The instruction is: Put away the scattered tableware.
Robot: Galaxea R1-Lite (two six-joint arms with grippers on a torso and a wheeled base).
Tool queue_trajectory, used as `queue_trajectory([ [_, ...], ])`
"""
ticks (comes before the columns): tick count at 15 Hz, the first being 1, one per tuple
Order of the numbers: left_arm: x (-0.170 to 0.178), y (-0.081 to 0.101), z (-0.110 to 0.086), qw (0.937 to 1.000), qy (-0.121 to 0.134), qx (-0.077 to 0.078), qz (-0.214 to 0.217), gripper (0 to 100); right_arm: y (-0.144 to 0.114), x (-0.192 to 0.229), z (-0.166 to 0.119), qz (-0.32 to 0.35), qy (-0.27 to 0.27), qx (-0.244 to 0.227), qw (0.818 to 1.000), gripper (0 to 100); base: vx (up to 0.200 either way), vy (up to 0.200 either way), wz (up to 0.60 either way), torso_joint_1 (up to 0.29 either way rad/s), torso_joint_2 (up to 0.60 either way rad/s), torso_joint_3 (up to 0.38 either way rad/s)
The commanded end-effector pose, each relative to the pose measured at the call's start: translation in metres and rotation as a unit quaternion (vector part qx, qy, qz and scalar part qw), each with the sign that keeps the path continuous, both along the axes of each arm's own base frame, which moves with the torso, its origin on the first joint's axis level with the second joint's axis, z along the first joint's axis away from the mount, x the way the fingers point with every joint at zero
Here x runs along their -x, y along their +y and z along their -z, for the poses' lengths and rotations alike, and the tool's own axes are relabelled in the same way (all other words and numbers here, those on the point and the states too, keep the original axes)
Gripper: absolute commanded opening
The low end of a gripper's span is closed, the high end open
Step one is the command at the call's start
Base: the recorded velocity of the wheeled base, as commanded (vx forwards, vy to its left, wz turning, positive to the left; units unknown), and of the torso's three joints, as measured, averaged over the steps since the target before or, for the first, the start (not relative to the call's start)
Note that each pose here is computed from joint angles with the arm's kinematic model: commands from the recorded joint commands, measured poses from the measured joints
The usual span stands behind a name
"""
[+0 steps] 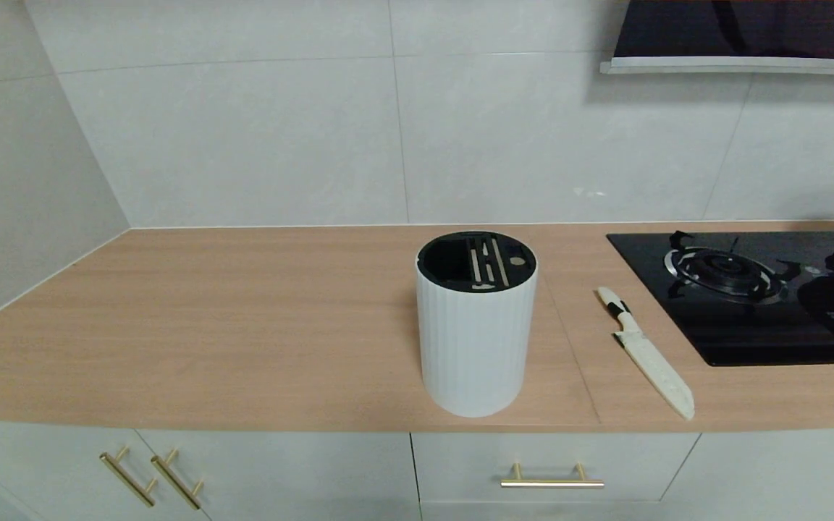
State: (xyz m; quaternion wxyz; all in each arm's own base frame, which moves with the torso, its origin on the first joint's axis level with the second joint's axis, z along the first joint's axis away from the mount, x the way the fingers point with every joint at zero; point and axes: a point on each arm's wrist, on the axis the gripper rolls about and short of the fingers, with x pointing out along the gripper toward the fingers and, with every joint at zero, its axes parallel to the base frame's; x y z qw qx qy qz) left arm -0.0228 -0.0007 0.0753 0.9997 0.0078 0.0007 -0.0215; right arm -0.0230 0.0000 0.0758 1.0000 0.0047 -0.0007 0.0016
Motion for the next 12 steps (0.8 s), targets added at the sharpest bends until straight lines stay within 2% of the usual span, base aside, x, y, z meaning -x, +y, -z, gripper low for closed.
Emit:
queue_trajectory([
  [1,-0.0001,0.0,-0.0001,1.0,0.001,0.0,0.0,100,0.0,-0.0001,0.0001,0.0,0.001,0.0,1.0,100,0.0,0.0,0.0,0.251,-0.55,-0.305],
  [8,-0.0001,0.0,-0.0001,1.0,0.001,0.0,0.0,100,0.0,0.0,-0.0004,0.0,0.0,-0.001,1.0,100,0.0,0.0,0.0,0.271,-0.58,-0.306],
  [12,-0.0001,0.0,-0.0001,1.0,0.001,0.0,0.0,100,0.0,-0.0001,0.0001,0.0,0.001,0.0,1.0,100,0.0,0.0,0.0,0.217,-0.43,-0.231],
])
